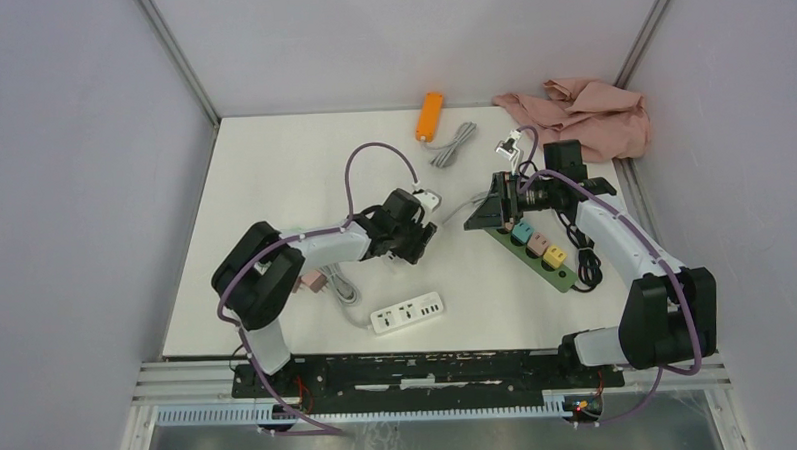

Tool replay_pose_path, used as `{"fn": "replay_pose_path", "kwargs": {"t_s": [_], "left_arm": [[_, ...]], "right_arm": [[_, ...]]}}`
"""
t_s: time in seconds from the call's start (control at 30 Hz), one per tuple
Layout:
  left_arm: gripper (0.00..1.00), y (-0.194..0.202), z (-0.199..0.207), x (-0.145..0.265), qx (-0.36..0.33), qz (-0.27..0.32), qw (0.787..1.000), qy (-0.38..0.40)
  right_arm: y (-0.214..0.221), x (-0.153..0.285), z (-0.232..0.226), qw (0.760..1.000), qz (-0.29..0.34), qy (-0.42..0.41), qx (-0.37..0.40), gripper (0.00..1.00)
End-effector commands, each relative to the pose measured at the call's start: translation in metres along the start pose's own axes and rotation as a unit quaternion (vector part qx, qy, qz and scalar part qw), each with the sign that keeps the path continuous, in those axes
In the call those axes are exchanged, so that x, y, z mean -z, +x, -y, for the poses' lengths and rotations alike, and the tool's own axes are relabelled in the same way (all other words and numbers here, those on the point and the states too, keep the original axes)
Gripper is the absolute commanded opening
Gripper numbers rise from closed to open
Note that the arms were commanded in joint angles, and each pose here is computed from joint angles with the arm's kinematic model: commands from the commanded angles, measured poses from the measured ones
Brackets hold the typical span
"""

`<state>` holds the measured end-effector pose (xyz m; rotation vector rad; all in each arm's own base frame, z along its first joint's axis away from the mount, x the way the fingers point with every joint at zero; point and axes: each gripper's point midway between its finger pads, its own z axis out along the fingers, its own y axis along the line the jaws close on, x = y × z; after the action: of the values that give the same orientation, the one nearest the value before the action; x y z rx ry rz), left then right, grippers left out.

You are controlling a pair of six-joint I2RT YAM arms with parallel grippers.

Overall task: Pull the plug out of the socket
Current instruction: Move the socket to the center of the board.

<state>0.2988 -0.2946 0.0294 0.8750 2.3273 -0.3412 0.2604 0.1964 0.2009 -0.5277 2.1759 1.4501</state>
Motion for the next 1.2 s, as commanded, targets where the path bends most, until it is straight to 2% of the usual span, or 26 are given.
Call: {"fn": "replay_pose_path", "kwargs": {"t_s": [0.0,0.07,0.27,0.43,0.67,0.83,1.0,1.17], "left_arm": [[0.59,-0.015,-0.006,-0.002,-0.02,0.007,1.0,-0.009],[0.53,-0.015,-0.007,-0.002,-0.021,0.007,1.0,-0.012],[0.21,-0.02,-0.01,0.005,-0.019,0.017,0.999,-0.02],[0.04,-0.029,-0.02,0.025,0.002,0.051,0.998,-0.038],[0.03,-0.037,-0.064,0.063,0.088,0.122,0.986,-0.079],[0.03,-0.024,-0.114,0.075,0.17,0.13,0.968,-0.132],[0.03,-0.008,-0.162,0.08,0.253,0.128,0.938,-0.2],[0.03,0.004,-0.205,0.084,0.326,0.128,0.898,-0.266]], "right_arm": [[-0.019,0.007,-0.016,0.999,0.02,-0.011,0.043,0.81],[-0.019,0.007,-0.016,0.999,0.02,-0.011,0.043,0.81],[-0.02,0.007,-0.017,0.999,0.02,-0.012,0.044,0.8],[-0.02,0.008,-0.017,0.999,0.021,-0.012,0.044,0.81],[-0.02,0.008,-0.017,0.999,0.021,-0.013,0.042,0.81],[-0.02,0.007,-0.016,0.999,0.021,-0.013,0.042,0.81],[-0.02,0.008,-0.015,0.999,0.022,-0.012,0.041,0.81],[-0.02,0.008,-0.015,0.999,0.022,-0.012,0.04,0.8]]}}
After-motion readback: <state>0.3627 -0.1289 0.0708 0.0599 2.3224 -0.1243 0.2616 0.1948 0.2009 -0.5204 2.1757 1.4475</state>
